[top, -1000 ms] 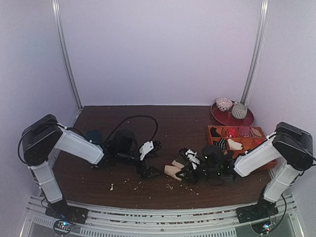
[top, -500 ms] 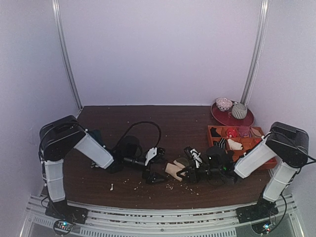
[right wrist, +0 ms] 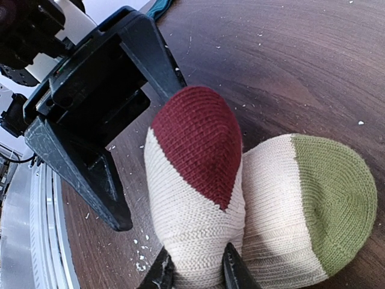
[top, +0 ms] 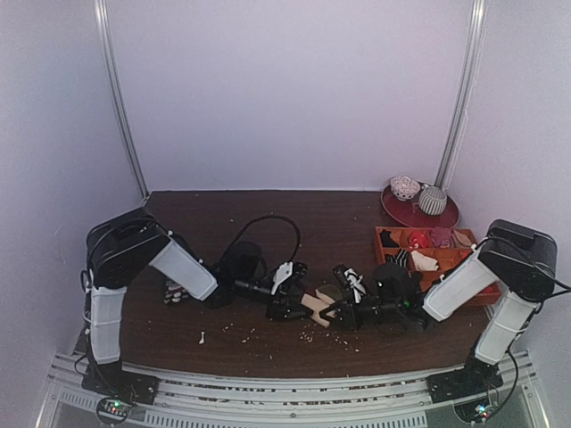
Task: Roll the socks
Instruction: Roll a pair of socks at the center of the board.
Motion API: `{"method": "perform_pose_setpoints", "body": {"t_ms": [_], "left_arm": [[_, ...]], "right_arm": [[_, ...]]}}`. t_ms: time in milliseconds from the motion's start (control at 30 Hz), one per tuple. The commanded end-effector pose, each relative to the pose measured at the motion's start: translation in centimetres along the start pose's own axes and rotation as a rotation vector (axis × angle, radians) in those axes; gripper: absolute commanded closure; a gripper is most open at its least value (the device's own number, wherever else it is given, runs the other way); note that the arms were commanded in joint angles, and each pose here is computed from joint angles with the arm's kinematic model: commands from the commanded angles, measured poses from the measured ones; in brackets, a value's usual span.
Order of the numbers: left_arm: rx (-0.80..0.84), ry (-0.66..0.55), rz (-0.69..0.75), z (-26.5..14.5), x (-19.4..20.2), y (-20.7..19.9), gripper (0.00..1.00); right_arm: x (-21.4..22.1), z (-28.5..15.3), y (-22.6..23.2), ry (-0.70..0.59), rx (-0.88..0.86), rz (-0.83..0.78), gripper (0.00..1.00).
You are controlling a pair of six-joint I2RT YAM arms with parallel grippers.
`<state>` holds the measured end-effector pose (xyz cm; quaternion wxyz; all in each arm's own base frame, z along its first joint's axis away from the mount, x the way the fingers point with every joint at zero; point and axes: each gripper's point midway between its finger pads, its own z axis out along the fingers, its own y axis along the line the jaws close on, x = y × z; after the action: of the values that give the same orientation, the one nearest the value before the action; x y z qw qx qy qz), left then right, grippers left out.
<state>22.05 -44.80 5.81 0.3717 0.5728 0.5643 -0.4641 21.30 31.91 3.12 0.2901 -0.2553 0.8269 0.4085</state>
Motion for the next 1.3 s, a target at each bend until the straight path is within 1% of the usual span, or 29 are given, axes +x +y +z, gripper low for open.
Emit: {"method": "perform_pose_setpoints", "body": {"t_ms": [0,100,167,200,233,267,300,433,500,533,633,767,833,900,967,1033,1100,1200,1267], "left_arm": [[0.058,0.018,-0.015,0.9,0.7,-0.6,0.42],[0.062,0.026,-0.019,1.2,0.7,-0.4,0.41],[0.071,0.030,-0.023,1.2,0.8,-0.4,0.45],[0.079,0.035,-0.025,1.3,0.9,-0.5,0.53],[0.086,0.042,-0.028,1.4,1.0,-0.6,0.68],[0.088,0.051,-0.033,1.4,1.1,-0.6,0.95],[0.086,0.065,-0.039,1.5,1.3,-0.5,1.00],[0.080,0.146,-0.104,1.5,2.9,-0.5,1.00],[0.053,0.196,-0.165,1.4,3.9,-0.3,1.00],[0.041,0.229,-0.198,1.3,4.6,-0.2,1.00],[0.001,0.357,-0.307,0.8,7.3,0.0,1.00],[-0.030,0.490,-0.451,-0.6,10.5,-0.6,1.00],[-0.036,0.508,-0.518,-1.3,11.2,-0.7,1.00],[-0.023,0.528,-0.582,-2.0,11.9,-1.2,1.00],[-0.020,0.557,-0.611,-2.4,12.4,-1.5,1.00],[-0.012,0.574,-0.618,-2.6,12.5,-1.7,1.00],[-0.005,0.565,-0.612,-2.4,12.2,-1.7,1.00],[-0.008,0.553,-0.597,-2.1,11.4,-1.2,1.00],[-0.012,0.549,-0.587,-2.0,11.0,-0.8,1.00]], "right_arm": [[8.6,-0.9,-3.0,0.288,0.106,0.123,0.78],[8.6,-0.9,-3.0,0.291,0.105,0.124,0.78],[8.6,-0.9,-3.0,0.288,0.106,0.124,0.78],[8.6,-0.9,-3.0,0.289,0.106,0.124,0.78],[8.5,-0.9,-3.0,0.289,0.105,0.123,0.78],[8.5,-1.0,-3.0,0.288,0.103,0.123,0.78],[8.4,-0.9,-2.9,0.286,0.099,0.124,0.78],[8.0,-0.6,-2.8,0.292,0.089,0.113,0.78],[7.5,-0.4,-2.5,0.295,0.082,0.100,0.77],[6.7,-0.3,-2.4,0.283,0.084,0.091,0.75],[3.3,-0.8,-2.5,0.217,0.111,0.060,0.62],[-1.9,-2.5,-2.1,0.117,0.157,0.006,0.52],[-4.4,-3.3,-1.8,0.074,0.192,-0.030,0.48],[-5.3,-4.0,-2.2,0.062,0.240,-0.036,0.46],[-5.8,-4.7,-3.5,0.035,0.316,-0.006,0.46],[-5.6,-5.1,-5.0,0.019,0.386,0.027,0.47],[-4.9,-4.8,-5.9,0.051,0.416,0.036,0.49],[-3.6,-3.8,-6.3,0.112,0.408,0.059,0.49],[-3.3,-3.2,-6.3,0.114,0.389,0.067,0.49]]}}
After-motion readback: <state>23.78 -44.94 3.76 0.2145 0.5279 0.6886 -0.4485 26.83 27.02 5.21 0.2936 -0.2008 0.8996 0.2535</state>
